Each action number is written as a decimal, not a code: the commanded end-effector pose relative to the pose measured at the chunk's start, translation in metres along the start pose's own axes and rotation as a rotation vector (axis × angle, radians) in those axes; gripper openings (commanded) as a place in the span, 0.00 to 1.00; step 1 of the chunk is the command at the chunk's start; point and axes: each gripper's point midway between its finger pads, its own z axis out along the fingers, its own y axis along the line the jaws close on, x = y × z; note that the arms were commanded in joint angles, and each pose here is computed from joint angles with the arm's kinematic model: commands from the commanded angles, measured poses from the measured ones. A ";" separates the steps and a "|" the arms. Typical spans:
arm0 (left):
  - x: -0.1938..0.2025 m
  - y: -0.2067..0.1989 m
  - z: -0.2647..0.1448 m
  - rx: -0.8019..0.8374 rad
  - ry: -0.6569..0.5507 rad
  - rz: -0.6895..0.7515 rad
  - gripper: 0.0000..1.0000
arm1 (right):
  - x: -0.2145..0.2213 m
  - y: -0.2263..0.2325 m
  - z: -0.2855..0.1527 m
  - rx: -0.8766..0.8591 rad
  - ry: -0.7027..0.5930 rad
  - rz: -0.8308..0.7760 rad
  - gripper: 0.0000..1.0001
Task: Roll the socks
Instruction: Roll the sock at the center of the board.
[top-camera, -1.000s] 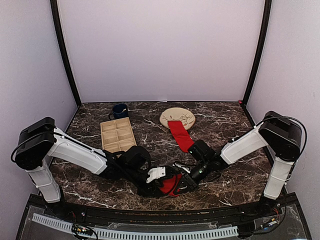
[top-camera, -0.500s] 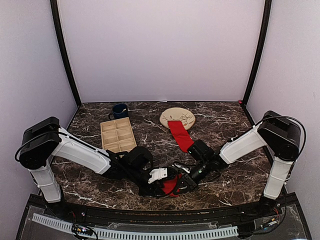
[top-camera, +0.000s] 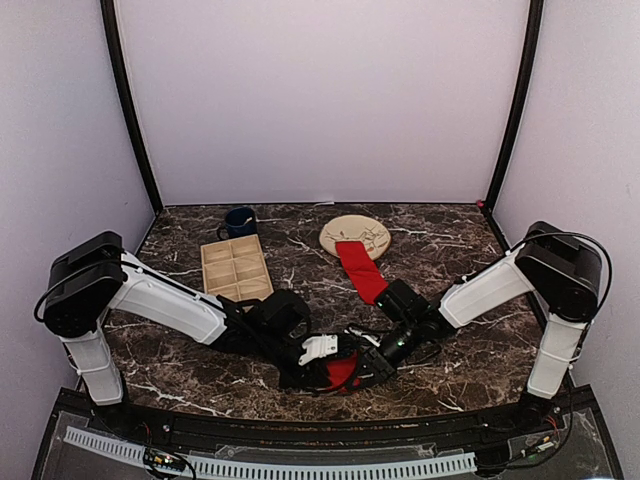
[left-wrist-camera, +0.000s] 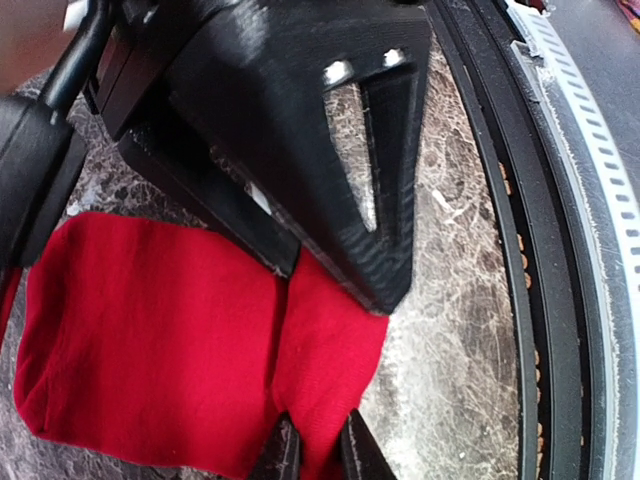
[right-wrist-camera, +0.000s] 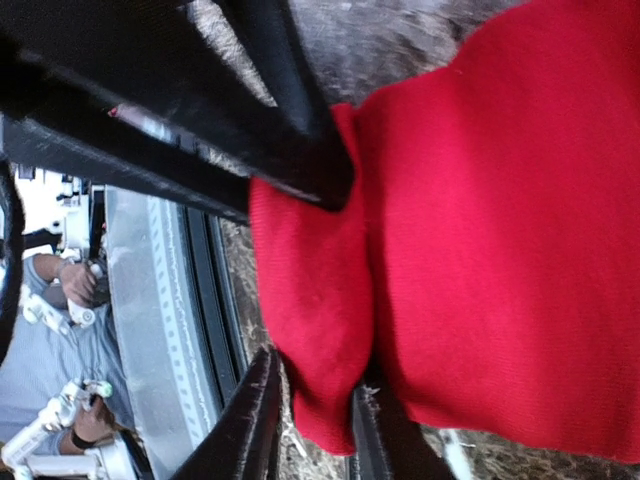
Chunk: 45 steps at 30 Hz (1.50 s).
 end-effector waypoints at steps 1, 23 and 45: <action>0.009 -0.006 -0.001 0.078 0.031 -0.059 0.15 | -0.001 -0.010 -0.004 0.051 -0.019 0.013 0.26; 0.008 -0.003 -0.009 0.225 0.017 -0.240 0.20 | -0.024 -0.035 -0.051 0.325 -0.245 -0.011 0.34; 0.014 -0.006 -0.007 0.391 0.061 -0.366 0.21 | -0.025 0.013 -0.057 0.577 -0.354 -0.380 0.35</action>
